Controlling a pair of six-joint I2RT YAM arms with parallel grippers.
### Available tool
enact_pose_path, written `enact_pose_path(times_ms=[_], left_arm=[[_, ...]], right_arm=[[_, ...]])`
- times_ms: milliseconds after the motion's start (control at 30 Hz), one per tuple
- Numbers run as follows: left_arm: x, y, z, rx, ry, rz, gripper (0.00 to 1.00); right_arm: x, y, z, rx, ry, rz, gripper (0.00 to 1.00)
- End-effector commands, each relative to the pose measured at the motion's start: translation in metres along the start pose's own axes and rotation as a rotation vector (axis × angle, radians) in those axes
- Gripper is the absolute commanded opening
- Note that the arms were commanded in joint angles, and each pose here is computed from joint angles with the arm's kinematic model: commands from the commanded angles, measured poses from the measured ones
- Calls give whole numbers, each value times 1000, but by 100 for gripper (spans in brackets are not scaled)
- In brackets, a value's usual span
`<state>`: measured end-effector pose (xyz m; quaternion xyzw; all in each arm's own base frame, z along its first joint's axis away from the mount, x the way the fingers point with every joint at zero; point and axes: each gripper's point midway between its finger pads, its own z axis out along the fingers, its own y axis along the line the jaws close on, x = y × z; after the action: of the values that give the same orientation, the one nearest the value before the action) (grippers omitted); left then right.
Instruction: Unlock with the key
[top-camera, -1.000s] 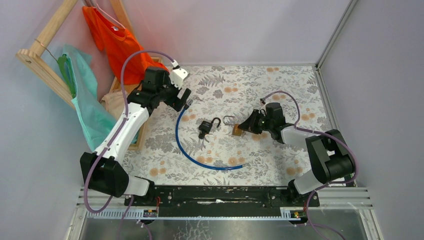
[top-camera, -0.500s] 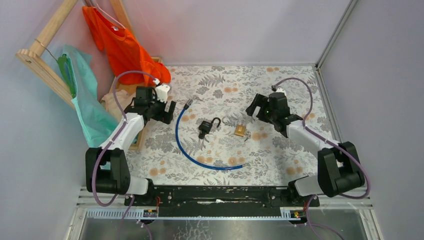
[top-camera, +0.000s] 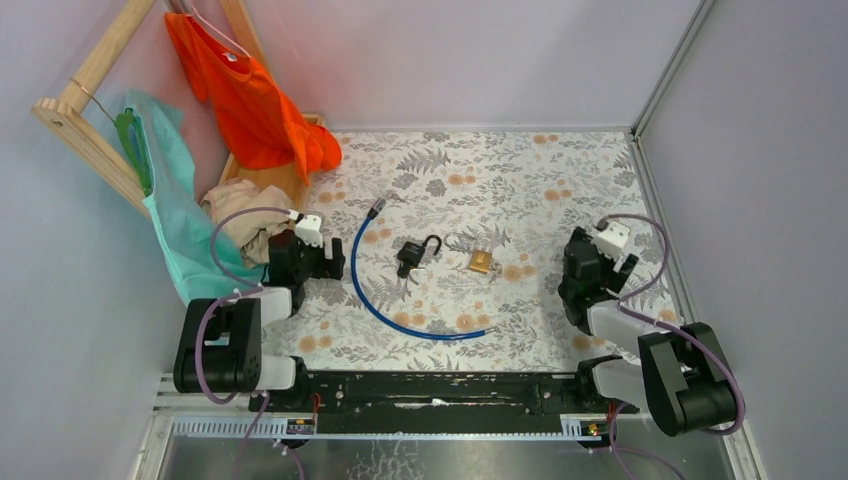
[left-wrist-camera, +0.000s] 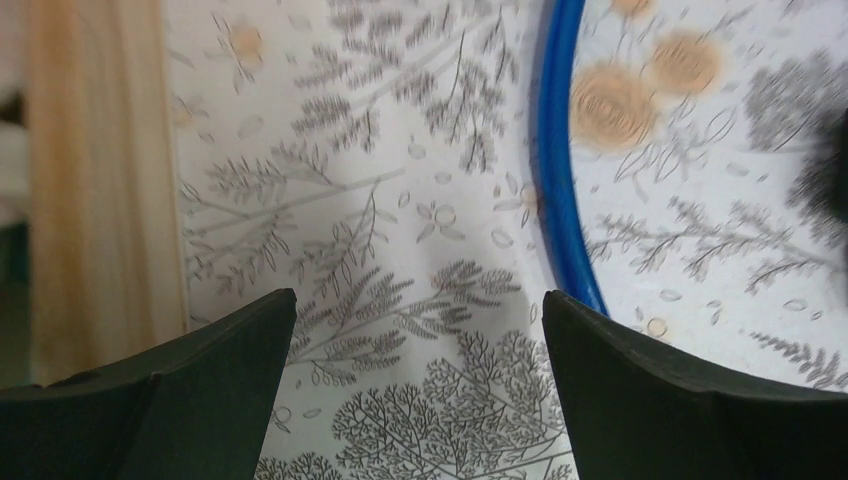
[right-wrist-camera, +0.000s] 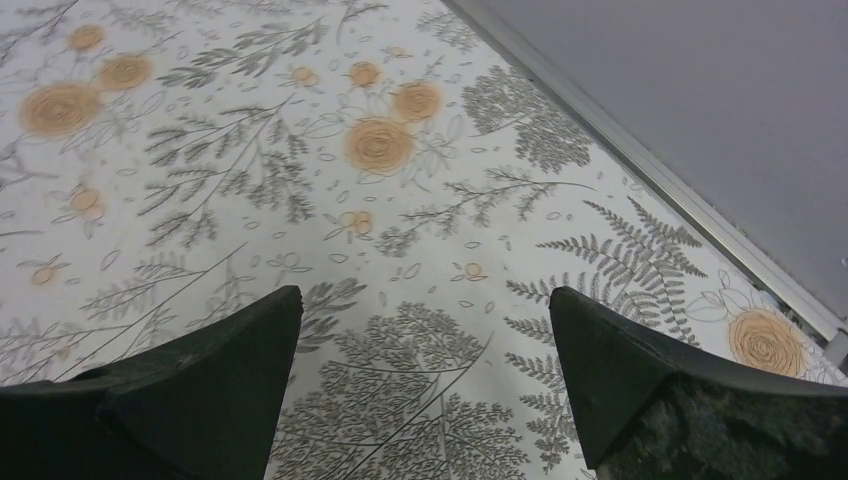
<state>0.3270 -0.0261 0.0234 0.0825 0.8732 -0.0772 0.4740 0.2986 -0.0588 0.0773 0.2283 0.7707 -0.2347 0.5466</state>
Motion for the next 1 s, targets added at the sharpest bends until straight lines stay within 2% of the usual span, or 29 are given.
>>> enact_pose_path(times_ms=[0, 67, 233, 300, 400, 533, 633, 767, 867, 967], left_arm=[[-89, -2, -18, -6, -430, 51, 100], [-99, -3, -23, -9, -510, 44, 100], [-89, -10, -18, 26, -578, 57, 100], [-85, -8, -13, 16, -528, 62, 100], [-89, -5, -9, 3, -525, 48, 100], [-88, 3, -1, -27, -492, 17, 100], [-89, 3, -1, -29, -497, 7, 100], [-89, 3, -2, -32, -501, 8, 100], [-89, 4, 0, -32, -493, 6, 100], [-90, 4, 0, -35, -495, 7, 100]], right_arm=[[-27, -21, 7, 59, -167, 194, 99], [-27, -19, 13, 55, -173, 209, 99], [-27, 16, 32, -73, -168, 148, 99], [-25, 35, 31, -181, -153, 89, 99], [-22, 59, 28, -323, -152, 24, 99], [-13, 63, 29, -420, -120, 48, 99], [-13, 66, 18, -481, -172, 27, 99], [-16, 70, 14, -519, -204, 32, 99], [-13, 73, 22, -505, -153, 21, 99], [-14, 73, 22, -502, -162, 26, 99]])
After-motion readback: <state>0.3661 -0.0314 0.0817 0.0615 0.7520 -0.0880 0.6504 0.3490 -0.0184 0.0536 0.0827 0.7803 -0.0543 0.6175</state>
